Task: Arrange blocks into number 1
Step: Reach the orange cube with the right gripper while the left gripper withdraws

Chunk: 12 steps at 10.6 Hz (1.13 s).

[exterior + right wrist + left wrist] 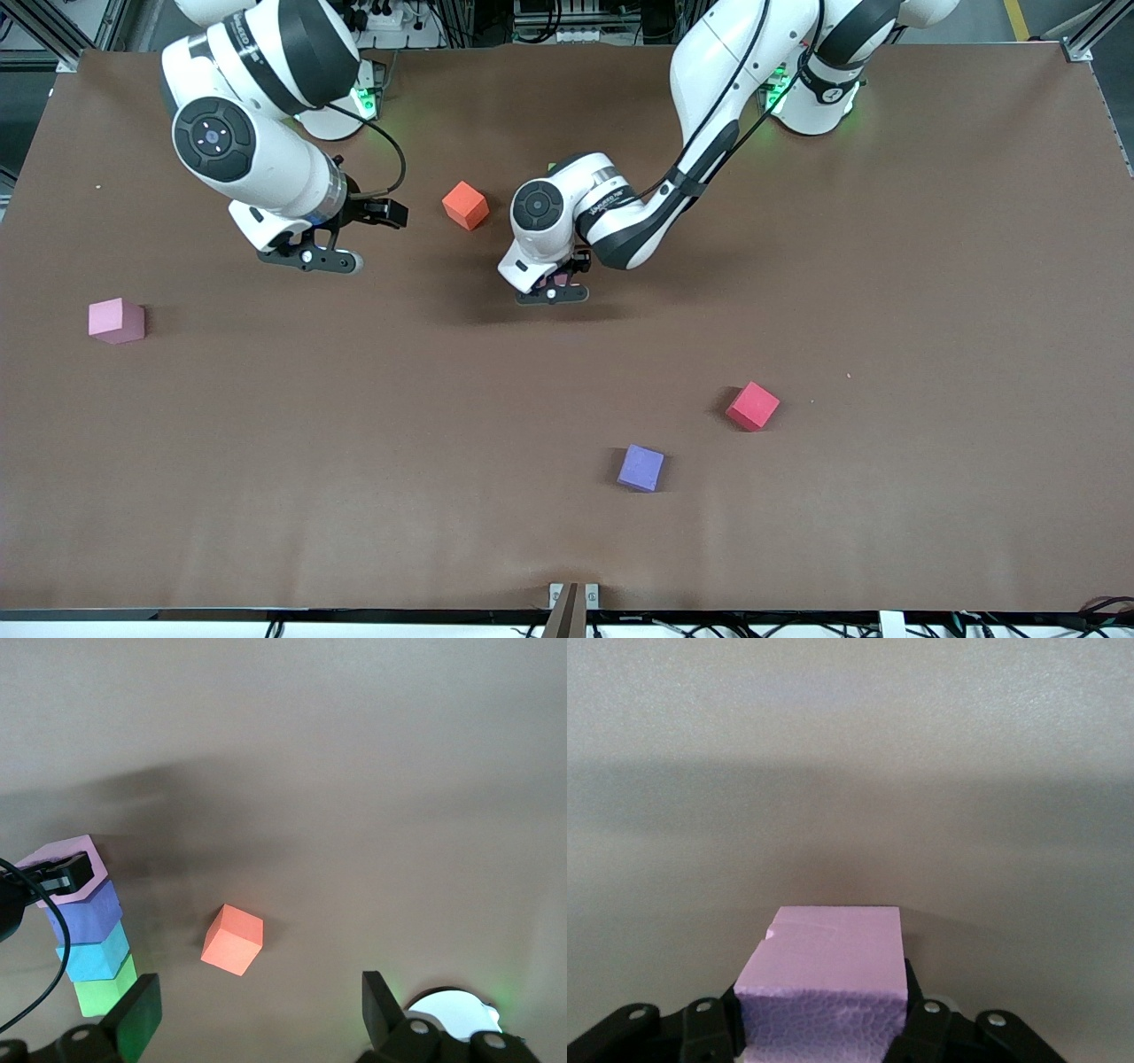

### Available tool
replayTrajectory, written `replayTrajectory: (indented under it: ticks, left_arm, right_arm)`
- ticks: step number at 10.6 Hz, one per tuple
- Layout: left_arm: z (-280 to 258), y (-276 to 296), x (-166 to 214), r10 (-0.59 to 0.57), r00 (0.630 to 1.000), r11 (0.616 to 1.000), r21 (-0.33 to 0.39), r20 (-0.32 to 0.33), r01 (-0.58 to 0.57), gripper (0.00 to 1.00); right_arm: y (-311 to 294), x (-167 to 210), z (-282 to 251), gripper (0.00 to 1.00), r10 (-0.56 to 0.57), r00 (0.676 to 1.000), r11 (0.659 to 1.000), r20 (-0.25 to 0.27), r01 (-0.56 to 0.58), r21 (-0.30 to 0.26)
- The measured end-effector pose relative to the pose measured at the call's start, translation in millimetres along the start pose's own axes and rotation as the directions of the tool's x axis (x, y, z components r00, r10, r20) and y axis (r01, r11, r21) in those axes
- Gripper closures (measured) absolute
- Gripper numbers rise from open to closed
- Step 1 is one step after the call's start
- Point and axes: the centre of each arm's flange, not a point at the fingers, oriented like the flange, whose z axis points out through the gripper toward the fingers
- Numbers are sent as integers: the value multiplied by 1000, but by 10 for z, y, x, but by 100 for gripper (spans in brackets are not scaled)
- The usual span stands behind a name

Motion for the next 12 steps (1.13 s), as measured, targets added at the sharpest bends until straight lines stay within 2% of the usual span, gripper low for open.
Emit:
replayTrajectory:
  ticks: [1,3,4,7,10,12]
  left_arm:
    - [0,0,1,0,1000,1000,0,0,0,37]
    - [-34,-13,49,-7,1000,1000,-8,-8,7,11]
    - [-101,-39,121,-19,1000,1000,-16,-17,18,2]
    - [-754,-455,636,-132,988,991,-16,-86,131,0]
    - [-1624,-1264,1117,-217,971,975,16,-100,220,0]
    - [-2066,-1854,1329,-229,969,971,44,-90,234,0]
  right_arm:
    - [0,0,0,0,0,1000,1000,0,0,0]
    - [0,0,0,0,0,1000,1000,0,0,0]
    - [0,0,1,0,0,1000,1000,0,0,0]
    - [-13,-9,23,0,-3,1000,1000,2,3,-3]
    - [-231,-158,269,0,-49,999,998,22,50,-32]
    - [-656,-481,716,0,-143,989,987,28,145,-73]
